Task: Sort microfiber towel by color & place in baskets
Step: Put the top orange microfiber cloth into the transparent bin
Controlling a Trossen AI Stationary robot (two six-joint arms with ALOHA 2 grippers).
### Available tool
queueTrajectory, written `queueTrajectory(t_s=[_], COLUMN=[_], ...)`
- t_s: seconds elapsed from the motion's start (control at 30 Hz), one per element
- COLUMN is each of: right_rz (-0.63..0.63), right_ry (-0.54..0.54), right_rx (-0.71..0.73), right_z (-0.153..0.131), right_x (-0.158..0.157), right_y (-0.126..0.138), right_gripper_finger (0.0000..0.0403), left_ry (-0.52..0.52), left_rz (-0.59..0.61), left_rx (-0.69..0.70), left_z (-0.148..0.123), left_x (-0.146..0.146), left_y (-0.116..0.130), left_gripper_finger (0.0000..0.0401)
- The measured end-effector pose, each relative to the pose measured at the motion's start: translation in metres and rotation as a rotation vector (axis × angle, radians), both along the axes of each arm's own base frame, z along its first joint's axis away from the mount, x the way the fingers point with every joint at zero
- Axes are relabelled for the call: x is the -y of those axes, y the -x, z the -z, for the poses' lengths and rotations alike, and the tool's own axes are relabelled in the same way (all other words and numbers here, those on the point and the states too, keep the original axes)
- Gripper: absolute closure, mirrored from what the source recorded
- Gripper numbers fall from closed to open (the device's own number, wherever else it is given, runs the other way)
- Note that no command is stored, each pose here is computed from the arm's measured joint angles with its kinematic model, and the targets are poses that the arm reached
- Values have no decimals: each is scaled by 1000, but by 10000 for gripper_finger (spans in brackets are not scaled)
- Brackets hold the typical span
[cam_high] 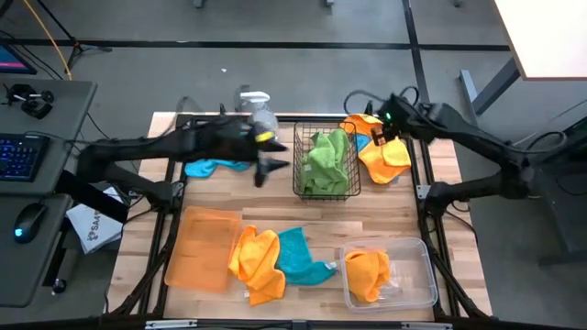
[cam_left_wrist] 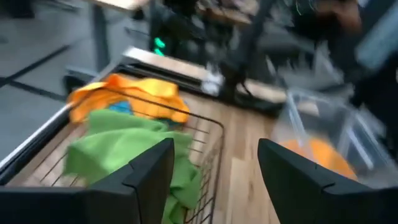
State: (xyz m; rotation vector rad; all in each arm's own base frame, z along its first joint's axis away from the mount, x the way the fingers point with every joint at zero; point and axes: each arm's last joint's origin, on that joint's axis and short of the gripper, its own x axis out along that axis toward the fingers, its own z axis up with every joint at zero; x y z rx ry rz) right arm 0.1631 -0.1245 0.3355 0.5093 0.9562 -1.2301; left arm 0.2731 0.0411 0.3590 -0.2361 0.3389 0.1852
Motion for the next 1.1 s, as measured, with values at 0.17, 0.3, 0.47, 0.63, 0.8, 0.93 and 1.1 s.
queueTrajectory(t_s=[0.17,0.3,0.47,0.63,0.8,0.93,1.1], right_rz=[43,136,239,352,445,479,435], right_ry=[-200,-302,-318,-260,-260,-260,-255], right_rx=[142,180,186,285,319,257,194], right_z=[42,80,112,138,163,176,174], right_x=[49,63,69,77,87,91,87], right_y=[4,19,26,21,14,12,14], right_gripper_finger=[195,194,194,194,194,198,280], left_ry=[143,235,233,223,228,252,272], left_rz=[-136,-196,-255,-284,-281,-285,-290], left_rx=[46,116,151,170,201,217,209], left_z=[37,49,53,54,52,53,55], left_x=[6,13,18,17,17,16,16], left_y=[51,76,86,83,78,75,72], left_gripper_finger=[184,184,184,184,184,184,184])
